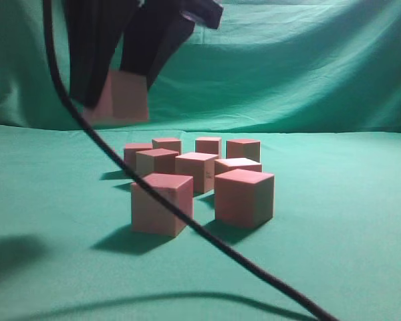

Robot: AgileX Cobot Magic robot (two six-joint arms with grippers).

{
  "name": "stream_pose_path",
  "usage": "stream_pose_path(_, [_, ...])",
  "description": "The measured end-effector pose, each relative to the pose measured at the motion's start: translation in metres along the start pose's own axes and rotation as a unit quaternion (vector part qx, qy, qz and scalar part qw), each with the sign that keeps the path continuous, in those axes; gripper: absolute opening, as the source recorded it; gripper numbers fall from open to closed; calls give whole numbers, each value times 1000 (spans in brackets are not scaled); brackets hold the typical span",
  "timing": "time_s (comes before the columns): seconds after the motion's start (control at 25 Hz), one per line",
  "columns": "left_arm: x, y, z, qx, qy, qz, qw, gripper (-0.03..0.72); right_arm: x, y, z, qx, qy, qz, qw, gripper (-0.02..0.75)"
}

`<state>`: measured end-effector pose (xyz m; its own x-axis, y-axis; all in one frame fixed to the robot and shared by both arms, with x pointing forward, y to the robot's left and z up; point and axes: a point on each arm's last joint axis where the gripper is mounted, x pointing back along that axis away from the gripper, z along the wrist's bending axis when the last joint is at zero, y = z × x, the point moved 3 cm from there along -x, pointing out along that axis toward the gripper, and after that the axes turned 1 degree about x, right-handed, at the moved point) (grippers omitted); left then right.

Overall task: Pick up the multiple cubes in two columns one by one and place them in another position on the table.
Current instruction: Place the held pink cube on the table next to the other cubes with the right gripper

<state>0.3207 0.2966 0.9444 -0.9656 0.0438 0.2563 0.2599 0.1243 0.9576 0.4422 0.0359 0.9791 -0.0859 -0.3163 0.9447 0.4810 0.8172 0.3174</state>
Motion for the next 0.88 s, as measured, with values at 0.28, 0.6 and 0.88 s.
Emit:
stream_pose_path(0.28, [0,0,0,0,0,0,1000,0,-35,0,0,-20,14,7,1000,258])
stream_pose_path(0.6, [0,0,0,0,0,0,1000,0,-62,2,-3,-29,13,3,999,258])
stream_pose_path(0.88, [0,0,0,0,0,0,1000,0,-67,3,-3,-46,18,1,999,258])
